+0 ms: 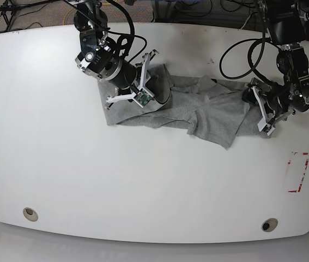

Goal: Fold the T-shirt properly
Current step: 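Release the folded end and regrasp the strip end with the right gripper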

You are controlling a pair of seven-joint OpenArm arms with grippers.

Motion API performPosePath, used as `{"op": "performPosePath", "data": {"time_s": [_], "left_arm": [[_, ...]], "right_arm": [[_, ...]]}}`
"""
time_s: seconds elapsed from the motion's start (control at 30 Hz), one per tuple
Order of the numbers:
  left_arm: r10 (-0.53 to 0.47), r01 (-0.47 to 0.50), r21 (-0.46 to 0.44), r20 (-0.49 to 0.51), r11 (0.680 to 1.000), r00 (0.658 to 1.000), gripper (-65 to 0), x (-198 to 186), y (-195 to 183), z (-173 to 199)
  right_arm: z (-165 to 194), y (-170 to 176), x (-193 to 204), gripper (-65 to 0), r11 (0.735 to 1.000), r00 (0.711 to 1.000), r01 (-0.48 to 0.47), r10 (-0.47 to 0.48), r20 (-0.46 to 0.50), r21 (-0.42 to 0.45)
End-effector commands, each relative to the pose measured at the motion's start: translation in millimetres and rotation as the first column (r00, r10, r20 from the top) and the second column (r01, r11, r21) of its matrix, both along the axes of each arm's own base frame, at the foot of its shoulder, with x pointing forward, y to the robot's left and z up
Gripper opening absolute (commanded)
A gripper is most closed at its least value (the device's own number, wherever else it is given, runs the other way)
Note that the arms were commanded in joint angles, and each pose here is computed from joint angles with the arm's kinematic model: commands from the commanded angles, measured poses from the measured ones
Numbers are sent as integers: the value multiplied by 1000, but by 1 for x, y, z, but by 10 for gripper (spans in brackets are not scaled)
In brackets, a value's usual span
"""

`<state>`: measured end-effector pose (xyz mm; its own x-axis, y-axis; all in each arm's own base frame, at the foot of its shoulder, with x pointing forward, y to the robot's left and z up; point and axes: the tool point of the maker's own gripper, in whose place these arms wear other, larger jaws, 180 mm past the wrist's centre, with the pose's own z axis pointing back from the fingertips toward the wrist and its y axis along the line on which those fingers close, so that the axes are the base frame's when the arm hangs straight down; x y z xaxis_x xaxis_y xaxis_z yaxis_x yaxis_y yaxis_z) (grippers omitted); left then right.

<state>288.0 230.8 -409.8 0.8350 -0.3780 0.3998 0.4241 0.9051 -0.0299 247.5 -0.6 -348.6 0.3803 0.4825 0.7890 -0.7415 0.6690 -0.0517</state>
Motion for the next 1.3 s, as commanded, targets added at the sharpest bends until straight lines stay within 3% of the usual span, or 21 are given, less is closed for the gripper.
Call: {"op": "performPosePath", "data": {"time_s": [0.0,0.43,0.9,1.27], "left_arm": [[-1,1,15,11,1000,1000,-192,4,5,6],[-1,1,14,8,1000,1000,-192,3,5,5],[0,0,13,6,1000,1000,-192,2,5,5],[0,0,5,3,1000,1000,-192,2,1,3]], "right_arm": [[18,7,13,-642,999,999,3,-5,49,37],[42,-13,50,-639,990,985,119,-128,112,82],[56,-30,69,-637,984,972,162,-172,160,78],[60,-59,88,-637,971,960,240,-238,147,3]]}}
